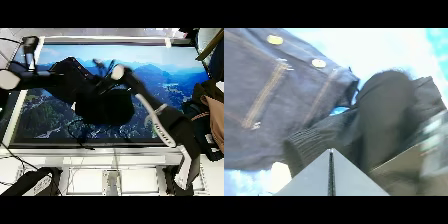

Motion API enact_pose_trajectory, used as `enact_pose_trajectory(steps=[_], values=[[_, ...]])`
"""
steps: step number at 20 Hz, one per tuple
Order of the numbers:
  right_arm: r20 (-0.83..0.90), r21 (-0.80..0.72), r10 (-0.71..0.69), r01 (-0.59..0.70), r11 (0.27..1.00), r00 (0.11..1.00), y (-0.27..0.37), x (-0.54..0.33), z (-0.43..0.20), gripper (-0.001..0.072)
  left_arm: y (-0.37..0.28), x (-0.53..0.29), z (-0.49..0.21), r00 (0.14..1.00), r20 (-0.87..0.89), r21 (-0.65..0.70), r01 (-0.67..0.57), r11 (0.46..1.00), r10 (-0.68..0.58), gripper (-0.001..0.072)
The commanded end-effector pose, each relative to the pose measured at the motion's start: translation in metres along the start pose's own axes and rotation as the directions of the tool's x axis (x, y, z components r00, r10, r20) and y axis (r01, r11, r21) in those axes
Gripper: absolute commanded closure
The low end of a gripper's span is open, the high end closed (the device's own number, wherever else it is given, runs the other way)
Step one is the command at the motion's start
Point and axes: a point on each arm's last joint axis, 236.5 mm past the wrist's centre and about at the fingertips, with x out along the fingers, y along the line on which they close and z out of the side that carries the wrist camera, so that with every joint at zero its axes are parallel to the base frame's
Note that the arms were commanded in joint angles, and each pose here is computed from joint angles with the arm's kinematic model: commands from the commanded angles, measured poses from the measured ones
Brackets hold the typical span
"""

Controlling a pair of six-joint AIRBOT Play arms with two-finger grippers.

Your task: Fold the clothes and pants, and hang the long-sleeved shirts on hangers.

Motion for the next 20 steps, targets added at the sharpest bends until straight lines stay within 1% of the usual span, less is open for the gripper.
enact_pose_trajectory(steps=[1, 2, 3, 4, 6, 8, 9, 11, 12, 14, 15, 16, 17, 19, 20], values=[[0.058, -0.043, 0.03, -0.027, 0.999, 0.998, 0.033, 0.067, -0.009, 0.0694, 0.012, -0.03, 0.0, 0.999, 0.018, 0.011, -0.044, 0.999, 0.044, 0.0687], [0.038, -0.054, 0.032, -0.03, 0.998, 0.999, 0.037, 0.071, -0.017, 0.0578, 0.012, -0.031, 0.0, 0.999, 0.017, 0.013, -0.045, 0.999, 0.045, 0.0686], [0.01, -0.059, 0.032, -0.031, 0.998, 0.999, 0.04, 0.07, -0.023, 0.0299, 0.012, -0.03, -0.001, 0.999, 0.012, 0.012, -0.045, 0.999, 0.045, 0.0687], [-0.05, -0.072, 0.02, -0.024, 0.997, 0.999, 0.039, 0.064, -0.034, 0.0199, 0.013, -0.03, -0.003, 0.999, 0.004, 0.015, -0.049, 0.999, 0.048, 0.0687], [-0.18, -0.114, -0.075, 0.055, 0.992, 0.981, 0.012, 0.036, -0.051, 0.0201, 0.012, -0.03, -0.006, 0.999, -0.009, 0.015, -0.045, 0.999, 0.045, 0.0687], [-0.28, -0.147, -0.251, 0.217, 0.965, 0.927, -0.044, -0.012, -0.063, 0.0201, 0.012, -0.03, -0.009, 0.999, -0.022, 0.015, -0.041, 0.999, 0.042, 0.0687], [-0.306, -0.165, -0.344, 0.307, 0.937, 0.888, -0.075, -0.044, -0.064, 0.0201, 0.011, -0.03, -0.012, 0.999, -0.033, 0.015, -0.038, 0.999, 0.038, 0.0687], [-0.294, -0.182, -0.47, 0.434, 0.882, 0.832, -0.124, -0.106, -0.052, 0.0201, 0.01, -0.03, -0.015, 0.998, -0.047, 0.015, -0.034, 0.999, 0.035, 0.0687], [-0.261, -0.164, -0.5, 0.472, 0.866, 0.826, -0.143, -0.132, -0.042, 0.0202, 0.01, -0.03, -0.016, 0.998, -0.049, 0.015, -0.033, 0.999, 0.034, 0.0687], [-0.202, -0.066, -0.519, 0.518, 0.853, 0.83, -0.183, -0.179, -0.028, 0.0201, 0.01, -0.03, -0.016, 0.998, -0.049, 0.011, -0.033, 0.999, 0.033, 0.0687], [-0.205, -0.006, -0.52, 0.53, 0.848, 0.829, -0.205, -0.195, -0.03, 0.0201, 0.01, -0.03, -0.016, 0.998, -0.049, 0.011, -0.033, 0.999, 0.033, 0.0687], [-0.23, 0.069, -0.492, 0.518, 0.852, 0.84, -0.227, -0.205, -0.039, 0.0202, 0.01, -0.03, -0.016, 0.998, -0.049, 0.011, -0.033, 0.999, 0.033, 0.0687], [-0.246, 0.149, -0.429, 0.471, 0.87, 0.87, -0.239, -0.204, -0.048, 0.0202, 0.01, -0.03, -0.015, 0.998, -0.049, 0.011, -0.033, 0.999, 0.033, 0.0687], [-0.183, 0.323, -0.245, 0.293, 0.9, 0.952, -0.251, -0.188, -0.052, 0.0202, 0.009, -0.03, -0.015, 0.998, -0.049, 0.011, -0.032, 0.999, 0.033, 0.0687], [-0.12, 0.399, -0.163, 0.198, 0.895, 0.979, -0.255, -0.178, -0.048, 0.0201, 0.008, -0.03, -0.015, 0.998, -0.048, 0.008, -0.028, 1.0, 0.029, 0.0687]])
